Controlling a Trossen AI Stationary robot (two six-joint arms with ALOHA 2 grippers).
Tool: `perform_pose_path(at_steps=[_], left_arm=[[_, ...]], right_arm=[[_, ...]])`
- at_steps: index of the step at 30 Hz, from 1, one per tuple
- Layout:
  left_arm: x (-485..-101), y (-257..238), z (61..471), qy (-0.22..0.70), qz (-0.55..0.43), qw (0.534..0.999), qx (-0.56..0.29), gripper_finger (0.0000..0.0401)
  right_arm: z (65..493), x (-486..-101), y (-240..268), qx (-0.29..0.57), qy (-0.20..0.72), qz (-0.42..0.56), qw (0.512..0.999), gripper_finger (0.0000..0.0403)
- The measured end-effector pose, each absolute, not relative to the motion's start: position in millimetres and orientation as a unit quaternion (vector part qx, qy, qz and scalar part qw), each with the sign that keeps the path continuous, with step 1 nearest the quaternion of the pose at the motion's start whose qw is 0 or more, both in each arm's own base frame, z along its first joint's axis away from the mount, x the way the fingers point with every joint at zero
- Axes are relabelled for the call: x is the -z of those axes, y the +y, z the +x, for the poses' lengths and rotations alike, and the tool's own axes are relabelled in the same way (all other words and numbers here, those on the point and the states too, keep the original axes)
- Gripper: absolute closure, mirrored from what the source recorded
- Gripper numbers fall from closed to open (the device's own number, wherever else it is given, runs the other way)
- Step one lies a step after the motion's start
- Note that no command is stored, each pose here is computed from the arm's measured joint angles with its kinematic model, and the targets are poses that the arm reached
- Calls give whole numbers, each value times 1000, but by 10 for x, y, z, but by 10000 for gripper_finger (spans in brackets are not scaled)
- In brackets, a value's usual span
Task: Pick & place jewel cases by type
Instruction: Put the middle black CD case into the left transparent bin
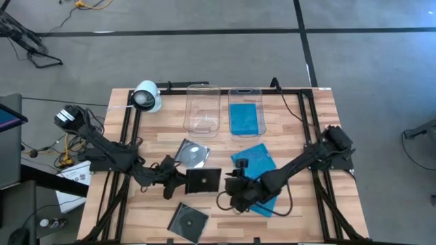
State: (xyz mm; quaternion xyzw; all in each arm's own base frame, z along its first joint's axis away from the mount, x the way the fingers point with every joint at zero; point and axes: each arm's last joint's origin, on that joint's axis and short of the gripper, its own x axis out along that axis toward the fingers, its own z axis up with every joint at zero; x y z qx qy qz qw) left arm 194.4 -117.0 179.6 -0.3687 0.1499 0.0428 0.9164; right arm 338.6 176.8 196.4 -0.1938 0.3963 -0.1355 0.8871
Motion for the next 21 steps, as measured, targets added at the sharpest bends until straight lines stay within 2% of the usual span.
perform_pose_path(at_steps=[9,21], left_arm=[[-2058,-989,1831,73,-301,945,-107,371],[-2399,-378,1763,-9,-183,953,-241,371]], right_arm=[[3174,-2006,1696,219,413,-212,858,308],[3184,-1990,1654,229,418,-206,854,308]])
